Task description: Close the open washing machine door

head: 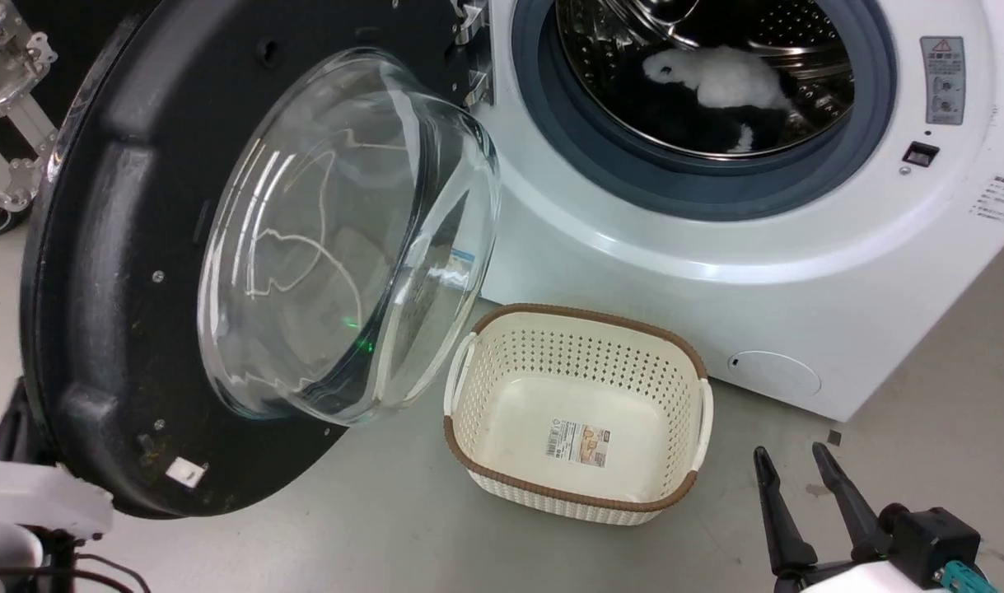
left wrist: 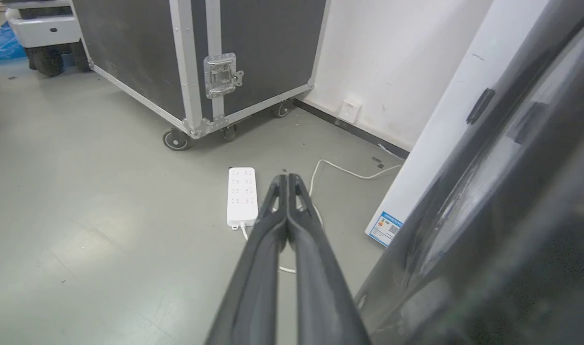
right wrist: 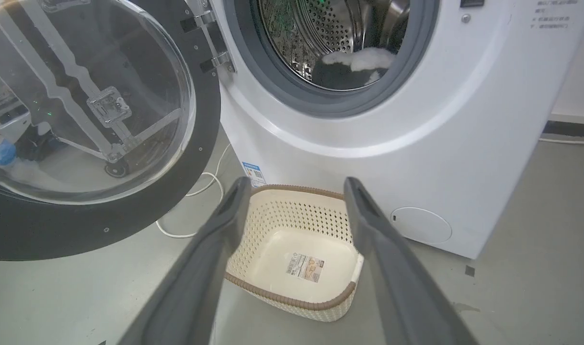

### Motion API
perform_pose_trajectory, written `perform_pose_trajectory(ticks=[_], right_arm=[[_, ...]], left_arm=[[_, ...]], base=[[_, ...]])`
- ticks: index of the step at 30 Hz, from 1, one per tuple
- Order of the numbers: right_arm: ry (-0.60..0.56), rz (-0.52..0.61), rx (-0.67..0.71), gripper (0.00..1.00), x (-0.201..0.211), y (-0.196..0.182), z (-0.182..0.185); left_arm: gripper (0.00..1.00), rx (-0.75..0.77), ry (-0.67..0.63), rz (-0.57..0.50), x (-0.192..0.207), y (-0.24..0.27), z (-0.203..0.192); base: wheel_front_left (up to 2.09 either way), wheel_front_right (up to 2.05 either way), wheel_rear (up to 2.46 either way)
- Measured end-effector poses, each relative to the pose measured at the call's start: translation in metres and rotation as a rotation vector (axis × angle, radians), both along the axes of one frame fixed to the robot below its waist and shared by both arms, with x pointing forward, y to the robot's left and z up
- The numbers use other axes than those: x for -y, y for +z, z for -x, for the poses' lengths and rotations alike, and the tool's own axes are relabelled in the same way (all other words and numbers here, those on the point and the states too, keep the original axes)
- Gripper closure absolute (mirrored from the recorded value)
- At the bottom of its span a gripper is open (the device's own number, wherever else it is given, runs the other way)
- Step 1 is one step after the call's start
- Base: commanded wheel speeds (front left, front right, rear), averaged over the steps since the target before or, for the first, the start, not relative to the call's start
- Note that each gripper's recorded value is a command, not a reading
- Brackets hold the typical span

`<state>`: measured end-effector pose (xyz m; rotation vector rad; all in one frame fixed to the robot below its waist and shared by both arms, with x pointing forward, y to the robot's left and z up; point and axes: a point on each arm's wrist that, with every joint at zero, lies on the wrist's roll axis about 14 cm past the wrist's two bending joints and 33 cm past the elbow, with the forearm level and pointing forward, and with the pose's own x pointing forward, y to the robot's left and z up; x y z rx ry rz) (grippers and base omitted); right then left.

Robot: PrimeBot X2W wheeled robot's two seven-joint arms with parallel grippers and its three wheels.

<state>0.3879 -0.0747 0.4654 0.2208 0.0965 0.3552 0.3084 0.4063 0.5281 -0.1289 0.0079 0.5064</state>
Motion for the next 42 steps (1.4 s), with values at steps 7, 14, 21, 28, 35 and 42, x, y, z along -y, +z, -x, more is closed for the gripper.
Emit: perform_pose_trajectory(ticks=[7,14,21,28,35,42], right_arm=[[0.015,-0.042,0.004,0.00,-0.009,0.003,0.000],[0.027,-0.075,0.010,0.00,-0.015,0.007,0.000],[-0.035,-0.088,0.021,0.00,0.004,0.009,0.000],[-0.148,-0.096,0.026,0.00,0.041,0.009,0.006],[-0.291,-0.087,0.035,0.00,0.088,0.009,0.023],[-0.430,-0.085,0.031,0.00,0.131,0.008,0.045]], left_arm=[[1.00,-0.076,-0.261,0.133,0.062,-0.013,0.001],[1.00,-0.088,-0.489,0.193,0.128,-0.007,0.001],[1.00,-0.099,-0.805,0.256,0.229,0.001,-0.015],[1.00,-0.122,-1.105,0.291,0.319,0.007,-0.028],[1.00,-0.127,-1.256,0.236,0.375,0.004,-0.056],[1.00,-0.087,-1.320,0.178,0.423,0.004,-0.100]], base=[[0.00,0.00,0.00],[0.00,0.00,0.00],[0.00,0.00,0.00],[0.00,0.00,0.00],[0.00,0.00,0.00],[0.00,0.00,0.00]])
